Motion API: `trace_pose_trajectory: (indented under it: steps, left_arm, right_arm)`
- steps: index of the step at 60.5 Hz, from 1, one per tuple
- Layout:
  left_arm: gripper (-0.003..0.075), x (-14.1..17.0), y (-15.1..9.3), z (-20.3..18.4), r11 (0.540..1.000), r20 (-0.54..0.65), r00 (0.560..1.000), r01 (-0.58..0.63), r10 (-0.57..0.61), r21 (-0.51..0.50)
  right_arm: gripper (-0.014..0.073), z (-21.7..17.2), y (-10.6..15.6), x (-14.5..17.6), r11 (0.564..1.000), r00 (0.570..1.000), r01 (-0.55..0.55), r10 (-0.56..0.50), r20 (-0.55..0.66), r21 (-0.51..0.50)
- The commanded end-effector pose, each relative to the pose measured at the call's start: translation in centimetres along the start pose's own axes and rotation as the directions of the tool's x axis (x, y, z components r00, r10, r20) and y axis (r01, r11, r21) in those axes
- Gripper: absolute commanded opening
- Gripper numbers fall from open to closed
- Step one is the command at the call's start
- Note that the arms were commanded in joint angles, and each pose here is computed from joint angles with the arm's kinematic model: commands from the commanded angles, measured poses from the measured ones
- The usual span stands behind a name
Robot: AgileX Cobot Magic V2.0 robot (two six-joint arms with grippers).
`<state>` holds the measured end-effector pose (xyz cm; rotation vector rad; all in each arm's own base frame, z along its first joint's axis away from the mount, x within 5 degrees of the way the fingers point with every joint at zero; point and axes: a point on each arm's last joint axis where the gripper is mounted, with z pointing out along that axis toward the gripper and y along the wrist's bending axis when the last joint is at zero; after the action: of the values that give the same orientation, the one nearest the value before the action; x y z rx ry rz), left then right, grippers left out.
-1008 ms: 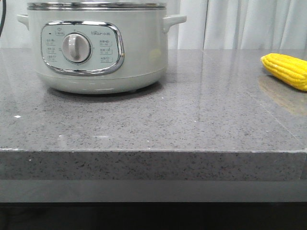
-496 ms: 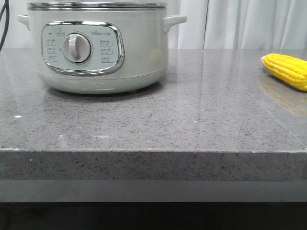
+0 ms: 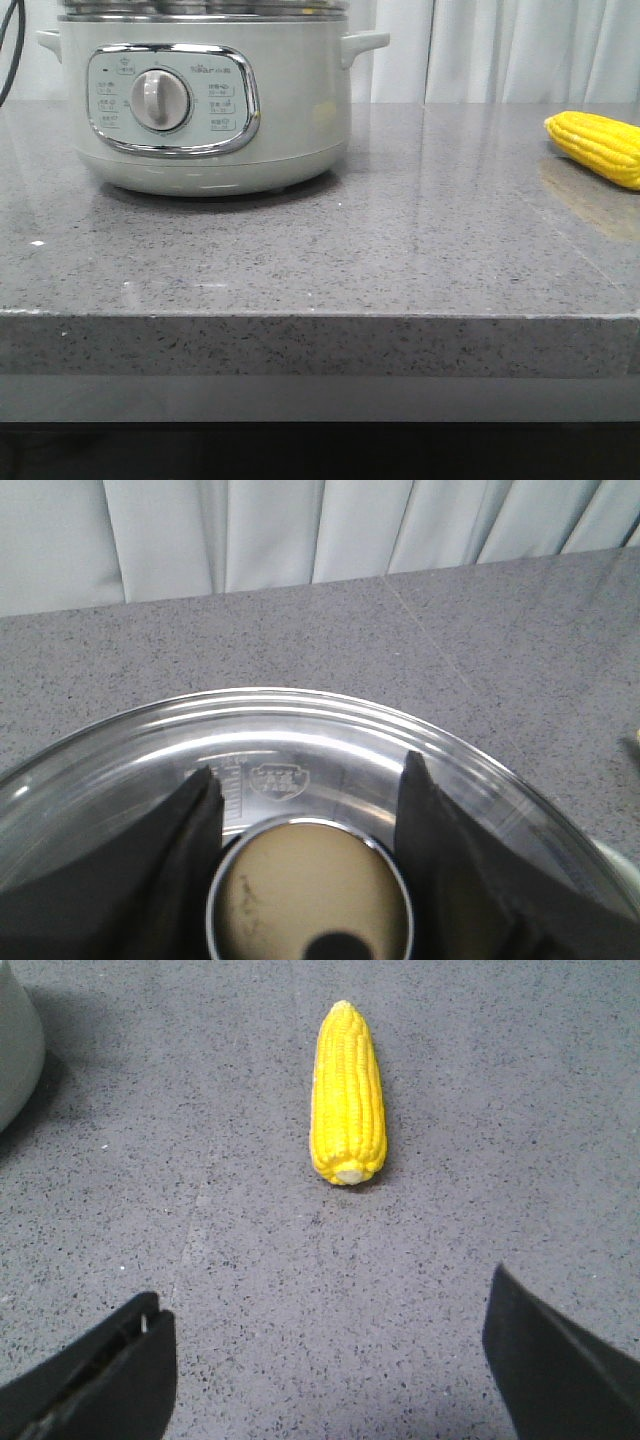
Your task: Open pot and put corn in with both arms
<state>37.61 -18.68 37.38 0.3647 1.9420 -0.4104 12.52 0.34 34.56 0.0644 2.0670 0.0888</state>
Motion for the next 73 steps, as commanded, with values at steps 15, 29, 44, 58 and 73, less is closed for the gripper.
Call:
trace_pose_trajectory:
  steps: [15,29,44,58,73]
  left_arm:
    - [0.0239,-7.7,-1.4,-9.1,0.999,0.310,0.951,-0.021,0.011,0.030]
    - [0.0239,-9.3,-1.7,-15.5,0.997,0.348,0.934,-0.082,0.079,-0.006]
    - [0.0239,-7.2,-1.5,-22.0,0.993,0.334,0.935,-0.112,0.118,-0.037]
    - [0.0239,-1.8,-1.1,-26.8,0.994,0.321,0.941,-0.103,0.106,-0.028]
    - [0.0239,3.5,-0.8,-31.2,0.996,0.335,0.939,-0.085,0.083,-0.008]
  right_arm:
    - [0.0634,-0.3,0.1,-1.5,1.000,0.995,0.015,-0.014,0.094,-0.002]
    - [0.0634,-0.3,0.1,-1.4,1.000,0.996,0.015,-0.014,0.090,-0.001]
    - [0.0634,-0.3,0.1,-1.4,1.000,0.996,0.015,-0.014,0.088,-0.001]
    - [0.0634,-0.3,0.1,-1.4,1.000,0.996,0.015,-0.014,0.088,-0.001]
    - [0.0634,-0.3,0.1,-1.4,1.000,0.996,0.015,-0.014,0.088,-0.001]
